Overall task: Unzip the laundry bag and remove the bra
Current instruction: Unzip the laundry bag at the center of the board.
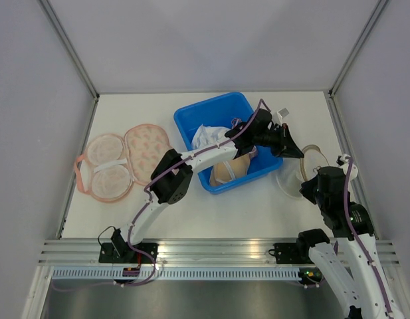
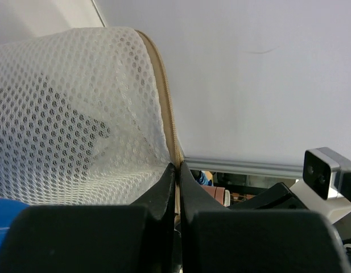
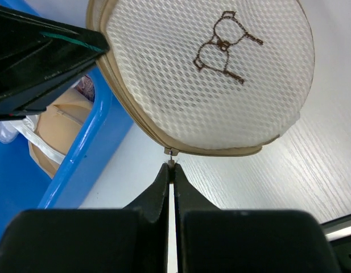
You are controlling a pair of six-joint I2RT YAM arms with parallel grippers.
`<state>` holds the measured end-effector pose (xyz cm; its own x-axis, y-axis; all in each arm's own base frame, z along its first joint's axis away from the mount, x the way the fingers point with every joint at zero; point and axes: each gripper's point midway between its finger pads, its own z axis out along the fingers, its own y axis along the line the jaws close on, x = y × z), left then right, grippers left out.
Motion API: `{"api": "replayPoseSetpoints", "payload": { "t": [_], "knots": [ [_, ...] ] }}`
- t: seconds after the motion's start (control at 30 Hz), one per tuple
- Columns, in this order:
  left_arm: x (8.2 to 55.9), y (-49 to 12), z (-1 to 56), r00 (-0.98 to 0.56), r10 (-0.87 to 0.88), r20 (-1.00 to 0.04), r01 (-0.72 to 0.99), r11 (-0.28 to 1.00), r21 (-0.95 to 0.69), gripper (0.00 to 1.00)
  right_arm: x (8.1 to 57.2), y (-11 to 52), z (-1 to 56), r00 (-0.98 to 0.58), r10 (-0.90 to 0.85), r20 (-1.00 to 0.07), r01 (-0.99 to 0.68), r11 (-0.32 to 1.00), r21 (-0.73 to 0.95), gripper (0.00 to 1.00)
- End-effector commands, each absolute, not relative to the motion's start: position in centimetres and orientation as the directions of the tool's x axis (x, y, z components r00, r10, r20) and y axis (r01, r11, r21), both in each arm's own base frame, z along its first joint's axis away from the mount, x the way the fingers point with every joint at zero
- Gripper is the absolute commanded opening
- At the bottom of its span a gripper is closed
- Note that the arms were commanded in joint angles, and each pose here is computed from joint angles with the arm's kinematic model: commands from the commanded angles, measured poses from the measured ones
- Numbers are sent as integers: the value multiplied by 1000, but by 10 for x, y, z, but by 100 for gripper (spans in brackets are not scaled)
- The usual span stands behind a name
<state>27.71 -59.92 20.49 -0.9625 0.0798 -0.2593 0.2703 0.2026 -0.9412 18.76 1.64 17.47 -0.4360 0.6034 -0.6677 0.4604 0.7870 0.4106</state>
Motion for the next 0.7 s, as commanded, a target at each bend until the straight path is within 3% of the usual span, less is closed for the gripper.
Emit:
{"api": "replayPoseSetpoints", "payload": {
  "t": [0.0, 0.3, 0.43, 0.53, 0.67],
  "knots": [
    [299, -601, 235, -964, 27, -265, 266, 116, -957, 2, 174, 13, 163, -483, 581, -655, 476, 802, 361, 0],
    [291, -597, 226, -963, 75, -258, 266, 135, -954, 2, 179, 12, 180, -441, 593, -673, 469, 792, 391, 1],
    [288, -586, 236, -951, 78, -299, 308, 187, -933, 33, 187, 18, 187, -424, 600, -678, 437, 791, 427, 0],
    [289, -573, 242, -926, 75, -370, 376, 264, -888, 47, 192, 21, 192, -420, 602, -679, 421, 792, 442, 1],
    [286, -556, 239, -916, 77, -394, 394, 359, -846, 50, 197, 24, 198, -408, 607, -682, 401, 790, 463, 0]
  ]
}}
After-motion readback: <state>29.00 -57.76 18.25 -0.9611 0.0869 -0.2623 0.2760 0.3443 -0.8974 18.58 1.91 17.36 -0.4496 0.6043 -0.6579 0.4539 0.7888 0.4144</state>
